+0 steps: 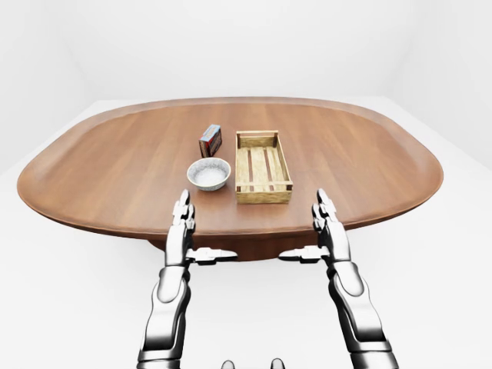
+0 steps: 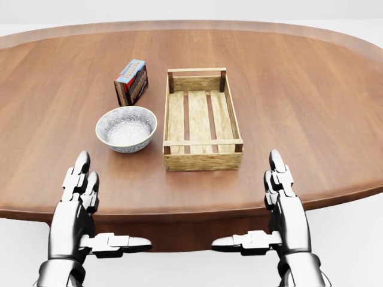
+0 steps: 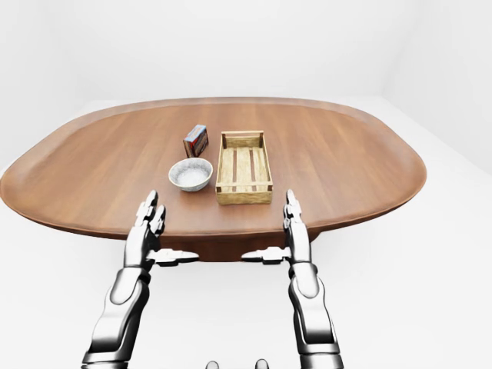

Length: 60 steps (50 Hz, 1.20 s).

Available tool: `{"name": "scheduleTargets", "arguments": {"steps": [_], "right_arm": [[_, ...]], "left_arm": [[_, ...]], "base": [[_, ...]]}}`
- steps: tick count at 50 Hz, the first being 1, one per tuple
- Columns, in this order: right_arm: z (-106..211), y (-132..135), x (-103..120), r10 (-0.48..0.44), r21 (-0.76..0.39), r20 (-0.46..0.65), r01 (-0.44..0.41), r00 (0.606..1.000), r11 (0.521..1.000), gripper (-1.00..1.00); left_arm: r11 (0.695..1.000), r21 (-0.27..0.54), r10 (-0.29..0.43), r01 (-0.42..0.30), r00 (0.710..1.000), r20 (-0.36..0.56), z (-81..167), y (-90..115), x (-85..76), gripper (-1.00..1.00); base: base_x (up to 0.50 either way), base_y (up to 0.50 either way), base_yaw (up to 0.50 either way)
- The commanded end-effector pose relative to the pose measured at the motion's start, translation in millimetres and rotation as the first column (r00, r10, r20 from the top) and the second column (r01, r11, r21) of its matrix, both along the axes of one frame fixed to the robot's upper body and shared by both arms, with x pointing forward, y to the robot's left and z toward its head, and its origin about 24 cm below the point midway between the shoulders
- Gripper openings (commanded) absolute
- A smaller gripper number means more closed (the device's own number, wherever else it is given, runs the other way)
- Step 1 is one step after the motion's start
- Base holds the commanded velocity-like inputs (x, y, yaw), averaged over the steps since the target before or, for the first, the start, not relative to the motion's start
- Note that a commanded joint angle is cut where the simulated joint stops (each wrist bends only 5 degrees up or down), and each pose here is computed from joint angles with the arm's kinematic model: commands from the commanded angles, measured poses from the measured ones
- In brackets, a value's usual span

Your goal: Pick up the bowl on the left and put it in the tray.

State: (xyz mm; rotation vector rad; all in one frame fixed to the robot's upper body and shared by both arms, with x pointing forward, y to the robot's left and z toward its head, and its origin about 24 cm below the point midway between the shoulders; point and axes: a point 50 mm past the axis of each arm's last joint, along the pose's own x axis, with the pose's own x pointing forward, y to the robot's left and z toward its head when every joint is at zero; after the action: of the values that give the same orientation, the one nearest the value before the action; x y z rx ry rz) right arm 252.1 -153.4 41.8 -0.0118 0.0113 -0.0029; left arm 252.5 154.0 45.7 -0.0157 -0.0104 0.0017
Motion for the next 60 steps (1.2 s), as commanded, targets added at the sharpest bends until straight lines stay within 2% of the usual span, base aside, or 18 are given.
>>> {"name": "scheduleTargets", "arguments": {"steps": [1,9,14,17,21,31,35,44,53,60], "right_arm": [[6.2,-7.9,-5.3,-0.012,-0.036,-0.011,0.012,1.0,0.999,1.0],[9.6,-5.8,-6.2,-0.011,-0.05,0.003,0.012,1.0,0.999,1.0],[14.3,-4.9,-7.7,-0.011,-0.06,0.024,0.013,1.0,0.998,1.0],[17.0,-3.6,-7.9,-0.011,-0.098,0.035,0.014,0.999,0.995,1.0],[21.3,-1.9,-9.1,-0.007,-0.091,0.054,0.012,0.999,0.996,1.0],[46.9,-0.2,-19.7,0.002,-0.11,0.163,0.016,0.987,0.994,1.0],[64.8,1.2,-27.8,0.011,-0.115,0.238,0.017,0.971,0.993,1.0],[100.3,2.4,-50.0,0.022,-0.142,0.385,0.035,0.923,0.989,1.0],[99.1,-2.7,-49.9,0.015,-0.139,0.378,0.041,0.926,0.989,1.0],[100.6,-0.6,-50.2,0.035,-0.187,0.38,0.039,0.924,0.982,1.0]], "left_arm": [[1.0,-0.031,0.002,-0.001,0.999,0.032,13.0,10.2,-3.8,1.0],[0.998,-0.06,0.015,-0.012,0.999,0.051,21.1,17.0,-3.4,1.0],[0.994,-0.099,0.051,-0.038,0.99,0.132,39.9,27.2,-4.8,1.0],[0.993,-0.102,0.083,-0.066,0.982,0.171,49.7,36.2,-4.4,1.0],[0.99,-0.114,0.105,-0.082,0.972,0.209,59.1,44.3,-4.5,1.0],[0.985,-0.133,0.145,-0.113,0.953,0.264,73.5,57.5,-3.8,1.0],[0.982,-0.144,0.16,-0.122,0.944,0.288,79.7,62.0,-4.3,1.0],[0.98,-0.151,0.173,-0.132,0.937,0.303,83.8,65.7,-4.2,1.0],[0.98,-0.148,0.172,-0.131,0.936,0.307,84.9,66.0,-4.7,1.0],[0.977,-0.158,0.186,-0.141,0.93,0.316,87.7,70.5,-4.3,1.0]], "base": [[0.0,0.0,0.0],[0.0,0.0,0.0],[0.0,0.0,0.0],[0.0,0.0,0.0],[0.0,0.0,0.0],[0.0,0.0,0.0],[0.0,0.0,0.0],[0.0,0.0,0.0],[0.0,0.0,0.0],[0.0,0.14,0.0]]}}
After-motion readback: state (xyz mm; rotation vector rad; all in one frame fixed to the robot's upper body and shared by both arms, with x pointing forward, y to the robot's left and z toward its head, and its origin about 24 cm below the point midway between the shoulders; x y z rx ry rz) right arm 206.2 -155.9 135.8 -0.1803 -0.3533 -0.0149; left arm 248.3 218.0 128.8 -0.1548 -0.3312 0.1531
